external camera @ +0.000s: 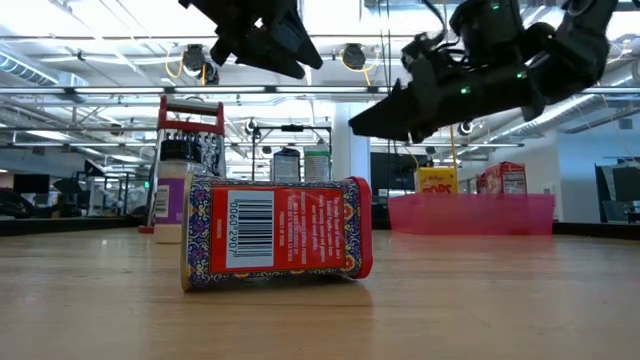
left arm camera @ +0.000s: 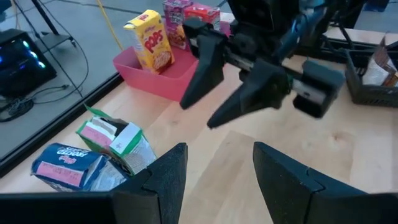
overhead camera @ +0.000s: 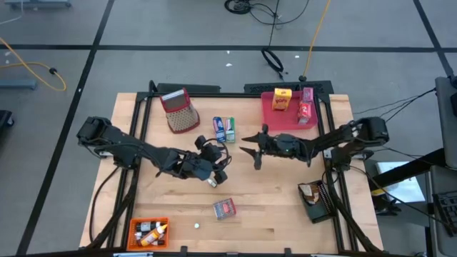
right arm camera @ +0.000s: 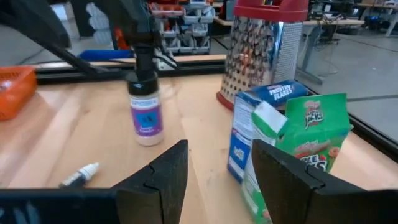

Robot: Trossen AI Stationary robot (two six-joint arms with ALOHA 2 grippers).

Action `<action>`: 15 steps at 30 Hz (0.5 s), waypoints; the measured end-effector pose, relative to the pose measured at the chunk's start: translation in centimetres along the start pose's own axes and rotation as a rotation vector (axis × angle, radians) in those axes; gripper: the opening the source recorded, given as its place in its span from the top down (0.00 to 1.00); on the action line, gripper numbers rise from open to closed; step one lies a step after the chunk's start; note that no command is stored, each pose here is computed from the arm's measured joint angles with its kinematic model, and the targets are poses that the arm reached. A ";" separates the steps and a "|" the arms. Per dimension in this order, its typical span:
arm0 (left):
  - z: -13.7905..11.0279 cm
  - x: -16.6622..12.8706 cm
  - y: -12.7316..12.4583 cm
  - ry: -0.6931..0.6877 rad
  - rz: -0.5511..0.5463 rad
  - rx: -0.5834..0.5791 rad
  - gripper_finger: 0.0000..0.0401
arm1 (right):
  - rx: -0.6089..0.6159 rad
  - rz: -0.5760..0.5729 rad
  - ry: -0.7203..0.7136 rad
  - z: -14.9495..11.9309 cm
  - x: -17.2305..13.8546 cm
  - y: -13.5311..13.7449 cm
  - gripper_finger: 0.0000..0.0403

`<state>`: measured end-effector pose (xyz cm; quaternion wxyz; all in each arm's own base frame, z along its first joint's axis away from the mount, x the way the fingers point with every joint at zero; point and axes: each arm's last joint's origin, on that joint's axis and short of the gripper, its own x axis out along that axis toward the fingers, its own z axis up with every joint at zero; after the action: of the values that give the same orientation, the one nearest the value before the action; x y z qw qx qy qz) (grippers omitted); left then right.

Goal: Pick & Place Kitchen Items
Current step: Put the green cereal box into the pink bin

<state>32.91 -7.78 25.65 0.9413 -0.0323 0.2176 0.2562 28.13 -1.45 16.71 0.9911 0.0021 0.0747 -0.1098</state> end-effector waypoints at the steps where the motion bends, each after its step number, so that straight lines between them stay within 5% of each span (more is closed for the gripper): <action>1: 0.0 0.1 0.1 0.004 0.006 -0.003 0.54 | -0.003 -0.020 0.002 0.0 0.4 -0.1 0.58; 7: -0.5 0.6 1.1 0.066 0.057 -0.017 0.54 | -0.046 -0.162 0.008 0.0 1.8 -1.2 0.58; 15: -0.6 1.2 2.1 0.099 0.099 -0.032 0.54 | -0.019 -0.066 0.026 -0.3 3.4 -1.6 0.58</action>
<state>32.56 -5.53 24.67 0.9149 -0.0494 0.2612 0.3038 31.00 -3.78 15.89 0.9859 -0.0081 0.0888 -0.1416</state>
